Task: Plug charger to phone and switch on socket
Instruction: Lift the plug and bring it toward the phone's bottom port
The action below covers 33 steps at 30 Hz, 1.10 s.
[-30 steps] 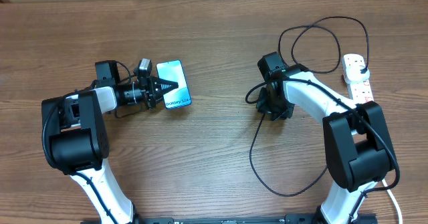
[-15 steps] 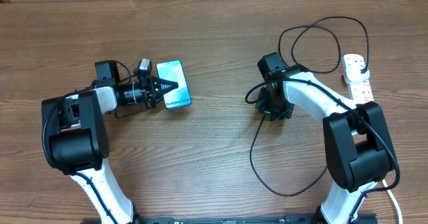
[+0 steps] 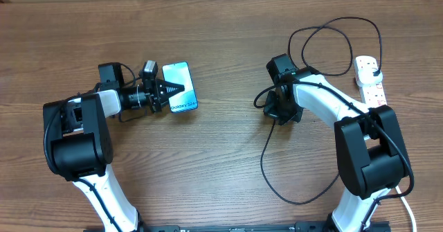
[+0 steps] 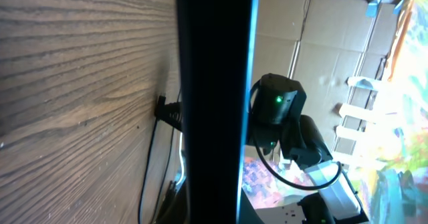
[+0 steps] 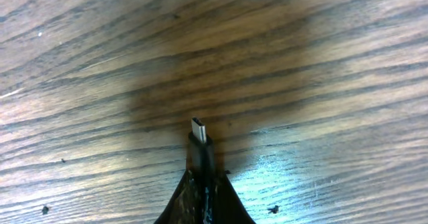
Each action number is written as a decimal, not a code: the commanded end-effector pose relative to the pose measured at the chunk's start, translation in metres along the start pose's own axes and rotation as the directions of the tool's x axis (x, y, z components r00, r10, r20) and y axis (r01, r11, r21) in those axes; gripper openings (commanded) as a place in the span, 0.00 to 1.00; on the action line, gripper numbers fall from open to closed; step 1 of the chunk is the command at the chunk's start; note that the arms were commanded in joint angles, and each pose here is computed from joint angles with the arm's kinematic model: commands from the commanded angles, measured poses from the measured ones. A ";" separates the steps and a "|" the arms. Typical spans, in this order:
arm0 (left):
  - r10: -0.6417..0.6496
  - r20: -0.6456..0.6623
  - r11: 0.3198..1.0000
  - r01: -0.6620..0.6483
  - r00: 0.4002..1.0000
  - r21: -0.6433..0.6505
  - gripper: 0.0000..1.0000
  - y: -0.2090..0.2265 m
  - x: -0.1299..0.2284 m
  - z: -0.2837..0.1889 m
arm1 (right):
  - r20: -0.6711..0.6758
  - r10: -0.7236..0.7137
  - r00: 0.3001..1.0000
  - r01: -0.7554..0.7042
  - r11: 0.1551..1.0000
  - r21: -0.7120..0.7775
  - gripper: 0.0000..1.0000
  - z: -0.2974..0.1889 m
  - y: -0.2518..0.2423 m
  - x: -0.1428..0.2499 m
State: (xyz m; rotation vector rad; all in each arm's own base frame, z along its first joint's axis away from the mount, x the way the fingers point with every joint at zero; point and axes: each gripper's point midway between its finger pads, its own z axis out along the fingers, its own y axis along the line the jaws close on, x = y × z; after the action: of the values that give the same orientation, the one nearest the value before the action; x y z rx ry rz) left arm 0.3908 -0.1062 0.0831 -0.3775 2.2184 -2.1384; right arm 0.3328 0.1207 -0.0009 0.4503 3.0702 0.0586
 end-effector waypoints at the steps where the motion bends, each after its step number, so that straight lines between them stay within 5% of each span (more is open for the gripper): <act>1: 0.039 -0.025 0.998 -0.038 0.999 0.058 0.04 -0.017 0.007 -0.004 | -0.027 -0.116 0.993 0.115 0.993 -0.035 0.04 0.006 0.000 0.007; 9: 0.080 -0.002 0.997 -0.080 0.997 -0.017 0.05 -0.016 0.028 -0.005 | 0.077 -0.378 0.922 0.367 0.798 -0.478 0.04 -0.082 0.039 0.021; 13: 0.160 -0.011 0.986 -0.159 0.987 0.051 0.04 -0.051 0.041 -0.007 | 0.175 -0.481 0.859 0.467 0.596 -0.653 0.04 -0.131 0.044 0.044; 16: 0.229 0.001 0.973 -0.229 0.973 0.015 0.04 -0.074 0.048 -0.009 | 0.304 -0.546 0.781 0.532 0.325 -0.782 0.04 -0.170 0.055 0.071; 25: 0.379 0.108 0.919 -0.360 0.919 -0.162 0.05 -0.144 0.051 -0.013 | 0.369 -0.561 0.741 0.499 0.093 -0.862 0.04 -0.203 0.068 0.105; 30: 0.512 0.138 0.858 -0.499 0.847 -0.119 0.04 -0.201 0.053 0.002 | 0.442 -0.538 0.717 0.496 -0.052 -0.867 0.04 -0.223 0.087 0.114; 33: 0.504 0.125 0.864 -0.499 0.855 -0.073 0.04 -0.218 0.059 0.019 | 0.450 -0.557 0.698 0.489 -0.088 -0.868 0.04 -0.226 0.100 0.123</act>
State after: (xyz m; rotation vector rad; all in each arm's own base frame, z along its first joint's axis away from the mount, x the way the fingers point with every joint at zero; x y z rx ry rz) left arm 0.3743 -0.1238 0.2917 0.1773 1.9495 -1.6085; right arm 0.2440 0.2304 0.2093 -0.8675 2.2141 1.7535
